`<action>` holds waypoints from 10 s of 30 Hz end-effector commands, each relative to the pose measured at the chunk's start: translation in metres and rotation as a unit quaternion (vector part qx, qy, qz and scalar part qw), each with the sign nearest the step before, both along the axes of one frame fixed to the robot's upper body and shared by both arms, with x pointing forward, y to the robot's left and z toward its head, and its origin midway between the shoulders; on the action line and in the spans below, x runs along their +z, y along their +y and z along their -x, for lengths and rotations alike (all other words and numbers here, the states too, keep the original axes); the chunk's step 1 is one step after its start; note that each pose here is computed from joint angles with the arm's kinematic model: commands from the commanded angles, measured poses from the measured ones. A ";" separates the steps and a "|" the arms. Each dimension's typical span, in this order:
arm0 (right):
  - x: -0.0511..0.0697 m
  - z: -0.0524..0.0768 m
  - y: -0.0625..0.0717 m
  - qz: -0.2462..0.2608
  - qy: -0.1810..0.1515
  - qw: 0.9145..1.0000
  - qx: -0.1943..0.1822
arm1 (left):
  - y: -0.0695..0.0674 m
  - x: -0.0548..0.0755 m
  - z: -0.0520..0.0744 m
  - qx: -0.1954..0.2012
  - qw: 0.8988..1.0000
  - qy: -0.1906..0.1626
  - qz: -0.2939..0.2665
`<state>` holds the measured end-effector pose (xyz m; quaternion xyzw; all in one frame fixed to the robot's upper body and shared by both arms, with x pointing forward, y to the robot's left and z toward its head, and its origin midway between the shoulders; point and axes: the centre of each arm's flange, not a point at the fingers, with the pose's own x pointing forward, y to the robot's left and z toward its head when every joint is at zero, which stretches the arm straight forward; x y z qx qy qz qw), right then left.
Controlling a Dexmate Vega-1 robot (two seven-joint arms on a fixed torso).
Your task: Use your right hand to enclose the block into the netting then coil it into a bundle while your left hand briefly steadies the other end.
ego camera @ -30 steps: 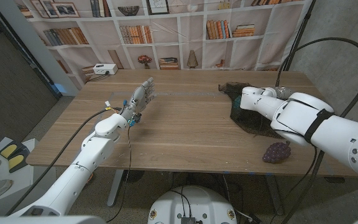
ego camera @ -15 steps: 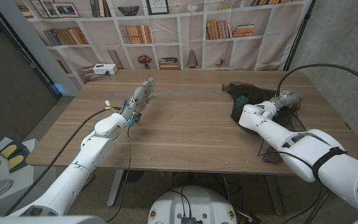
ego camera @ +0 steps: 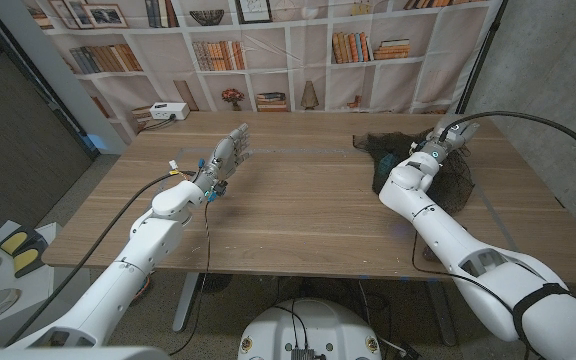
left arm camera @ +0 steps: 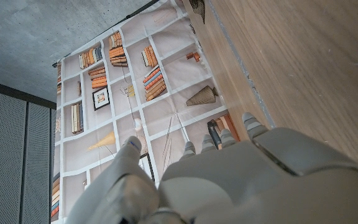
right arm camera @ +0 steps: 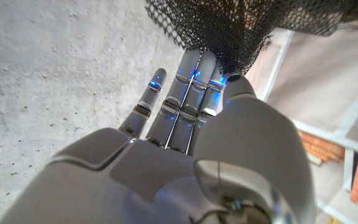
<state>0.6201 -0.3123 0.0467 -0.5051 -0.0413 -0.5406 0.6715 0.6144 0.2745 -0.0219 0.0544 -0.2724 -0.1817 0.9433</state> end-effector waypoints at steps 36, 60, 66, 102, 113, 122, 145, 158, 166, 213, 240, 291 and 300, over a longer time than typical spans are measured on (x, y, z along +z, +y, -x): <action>0.029 0.023 0.086 0.253 0.267 0.898 0.243 | 0.005 -0.003 0.000 0.002 1.000 -0.002 0.006; 0.002 -0.002 0.127 0.274 0.412 0.821 0.283 | 0.004 -0.007 0.005 0.002 1.000 0.000 0.007; -0.002 -0.008 0.126 0.244 0.455 0.803 0.299 | 0.005 -0.008 0.006 0.003 1.000 0.001 0.009; 0.015 0.061 0.028 -0.012 0.226 0.856 0.465 | 0.006 -0.010 -0.003 -0.007 1.000 0.011 0.009; -0.003 0.097 0.024 -0.015 0.299 0.901 0.316 | 0.002 -0.007 -0.013 -0.022 1.000 0.014 0.002; -0.016 0.106 0.025 -0.025 0.355 0.900 0.252 | 0.000 -0.005 -0.017 -0.033 0.999 0.014 -0.006; -0.035 0.100 0.033 -0.039 0.476 0.854 0.204 | 0.003 -0.002 -0.020 -0.042 0.999 0.013 -0.013; -0.047 0.080 0.039 -0.023 0.547 0.820 0.164 | 0.008 -0.001 -0.018 -0.039 0.999 0.012 -0.014; -0.050 0.072 0.042 -0.016 0.574 0.805 0.152 | 0.009 0.000 -0.020 -0.040 0.999 0.012 -0.015; -0.041 0.094 0.064 0.156 0.197 0.967 0.037 | 0.012 -0.003 -0.020 -0.039 0.999 0.012 -0.007; 0.039 0.046 0.107 0.289 0.105 0.947 0.089 | 0.023 -0.014 -0.007 -0.025 1.000 0.008 0.009; 0.051 -0.065 0.166 0.226 0.248 0.920 0.204 | 0.042 -0.025 -0.008 -0.002 0.999 0.016 0.034; 0.055 -0.054 0.140 0.067 0.167 0.935 0.304 | 0.041 -0.024 -0.009 -0.004 0.999 0.016 0.031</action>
